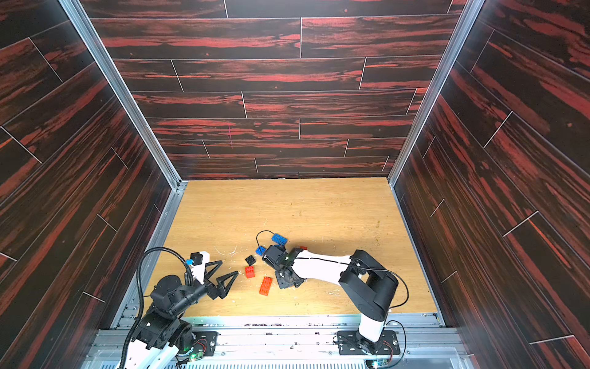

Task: Assemble the letter f with lego
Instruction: Pick up the lego brick from the center of the board.

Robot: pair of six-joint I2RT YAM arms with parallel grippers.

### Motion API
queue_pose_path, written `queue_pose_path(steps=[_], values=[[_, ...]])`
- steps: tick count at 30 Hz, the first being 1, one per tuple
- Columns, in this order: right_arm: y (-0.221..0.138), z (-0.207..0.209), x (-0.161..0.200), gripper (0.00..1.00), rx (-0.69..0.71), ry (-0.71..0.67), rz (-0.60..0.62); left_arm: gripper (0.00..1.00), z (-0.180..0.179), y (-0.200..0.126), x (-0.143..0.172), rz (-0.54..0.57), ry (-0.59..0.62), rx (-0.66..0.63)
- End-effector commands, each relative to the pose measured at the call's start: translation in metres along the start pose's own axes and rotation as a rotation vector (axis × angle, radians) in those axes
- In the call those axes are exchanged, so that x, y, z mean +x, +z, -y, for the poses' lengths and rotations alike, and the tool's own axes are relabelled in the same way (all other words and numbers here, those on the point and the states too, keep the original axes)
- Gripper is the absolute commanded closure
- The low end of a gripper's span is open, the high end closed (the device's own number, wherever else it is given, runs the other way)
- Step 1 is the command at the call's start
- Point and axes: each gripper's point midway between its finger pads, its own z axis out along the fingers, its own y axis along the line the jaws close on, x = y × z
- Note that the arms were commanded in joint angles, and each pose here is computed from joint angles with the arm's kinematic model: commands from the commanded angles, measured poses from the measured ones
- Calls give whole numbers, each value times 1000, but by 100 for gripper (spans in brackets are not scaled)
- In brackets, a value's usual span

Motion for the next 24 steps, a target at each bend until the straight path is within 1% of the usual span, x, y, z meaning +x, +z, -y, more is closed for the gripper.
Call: queue_pose_path(steps=[1, 4, 5, 6, 10, 11, 15, 18, 20, 22, 24], values=[[-18, 0, -5, 88, 0, -69, 16, 0, 1, 0, -1, 5, 14, 3], [-30, 6, -7, 96, 8, -130, 24, 0, 1, 0, -1, 6, 16, 4], [-34, 9, -8, 97, 12, -139, 27, 0, 1, 0, -2, 7, 15, 3], [-39, 14, -9, 97, 15, -146, 33, 0, 1, 0, -1, 5, 15, 5], [-60, 25, -14, 90, 1, -217, 55, 0, 1, 0, -1, 5, 15, 4], [-65, 26, -14, 89, -10, -238, 59, 0, 1, 0, -1, 3, 14, 4], [-82, 37, -21, 91, -29, -316, 105, 0, 1, 1, -1, 2, 13, 6], [-89, 48, -28, 93, -46, -370, 133, 0, 1, 1, -1, 2, 13, 4], [-91, 50, -29, 94, -99, -430, 140, 0, 1, 1, -1, 2, 13, 6], [-92, 49, -27, 94, -191, -494, 133, 0, 1, 1, -1, 1, 14, 7], [-89, 63, -35, 94, -208, -494, 142, 0, 1, 1, -1, 1, 14, 7]])
